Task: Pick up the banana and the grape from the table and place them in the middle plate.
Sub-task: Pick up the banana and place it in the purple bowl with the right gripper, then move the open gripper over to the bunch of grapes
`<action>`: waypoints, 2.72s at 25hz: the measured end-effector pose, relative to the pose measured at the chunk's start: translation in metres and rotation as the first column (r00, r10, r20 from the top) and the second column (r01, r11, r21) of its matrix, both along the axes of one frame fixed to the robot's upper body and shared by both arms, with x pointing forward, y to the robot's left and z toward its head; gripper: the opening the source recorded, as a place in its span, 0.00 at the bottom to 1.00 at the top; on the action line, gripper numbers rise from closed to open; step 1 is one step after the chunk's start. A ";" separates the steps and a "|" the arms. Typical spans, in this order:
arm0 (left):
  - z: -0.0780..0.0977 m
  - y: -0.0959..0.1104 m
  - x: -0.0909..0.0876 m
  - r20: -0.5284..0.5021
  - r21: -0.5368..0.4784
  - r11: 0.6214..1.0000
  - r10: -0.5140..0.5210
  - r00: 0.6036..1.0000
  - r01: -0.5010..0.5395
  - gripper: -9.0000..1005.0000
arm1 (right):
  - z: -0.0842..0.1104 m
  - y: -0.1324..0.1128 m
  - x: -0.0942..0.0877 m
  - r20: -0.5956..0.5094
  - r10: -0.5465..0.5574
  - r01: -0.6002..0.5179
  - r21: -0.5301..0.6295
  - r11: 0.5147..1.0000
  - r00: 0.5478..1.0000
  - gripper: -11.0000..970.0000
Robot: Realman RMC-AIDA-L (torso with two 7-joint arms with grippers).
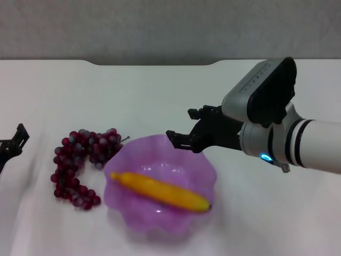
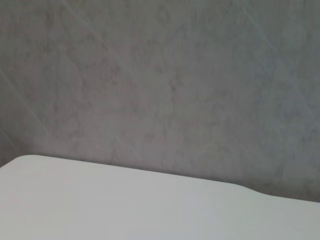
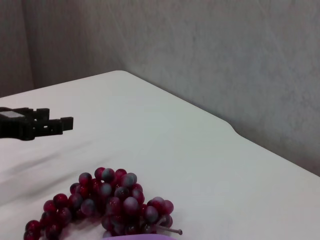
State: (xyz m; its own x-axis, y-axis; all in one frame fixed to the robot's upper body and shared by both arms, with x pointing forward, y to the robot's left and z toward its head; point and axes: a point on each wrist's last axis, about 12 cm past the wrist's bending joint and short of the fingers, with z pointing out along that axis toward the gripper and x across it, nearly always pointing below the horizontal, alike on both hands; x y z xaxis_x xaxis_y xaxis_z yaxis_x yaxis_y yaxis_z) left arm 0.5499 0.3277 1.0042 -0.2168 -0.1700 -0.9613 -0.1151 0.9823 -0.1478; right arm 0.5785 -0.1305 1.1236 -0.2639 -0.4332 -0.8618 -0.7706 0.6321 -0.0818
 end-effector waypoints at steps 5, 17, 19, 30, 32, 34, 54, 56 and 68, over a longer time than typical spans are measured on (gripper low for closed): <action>0.000 0.001 0.000 0.000 0.001 1.000 0.002 1.000 -0.002 0.81 | 0.000 0.000 0.000 0.027 -0.018 0.017 0.007 1.000 0.999 0.71; 0.000 0.001 -0.001 -0.002 0.001 1.000 0.002 1.000 -0.002 0.81 | -0.017 -0.026 -0.005 0.199 -0.196 0.195 0.023 0.980 0.960 0.93; 0.000 0.001 -0.001 -0.001 0.000 1.000 0.001 1.000 -0.001 0.81 | -0.024 -0.036 -0.003 0.221 -0.251 0.252 0.022 0.967 0.942 0.93; -0.001 0.000 -0.001 -0.002 -0.005 1.000 0.000 1.000 0.000 0.81 | -0.068 -0.092 -0.005 0.395 -0.516 0.530 0.081 0.844 0.760 0.93; -0.001 0.000 -0.001 -0.002 -0.006 1.000 0.001 1.000 -0.001 0.81 | -0.071 -0.097 -0.009 0.432 -0.524 0.528 0.123 0.840 0.734 0.93; -0.001 0.000 -0.001 -0.002 -0.008 1.000 0.001 1.000 -0.001 0.81 | -0.075 -0.103 -0.013 0.453 -0.525 0.512 0.163 0.843 0.720 0.93; 0.007 -0.026 0.014 0.003 -0.038 0.995 -0.091 0.996 0.091 0.81 | -0.092 -0.157 -0.038 0.347 -0.617 0.477 0.411 0.777 0.706 0.93; 0.013 -0.033 0.018 0.024 -0.046 0.991 -0.126 0.992 0.127 0.81 | -0.097 -0.159 -0.041 0.342 -0.608 0.482 0.389 0.785 0.716 0.93; 0.069 -0.040 0.048 -0.068 -0.076 0.942 -0.332 0.941 0.327 0.81 | -0.107 -0.157 -0.040 0.304 -0.582 0.496 0.317 0.808 0.754 0.93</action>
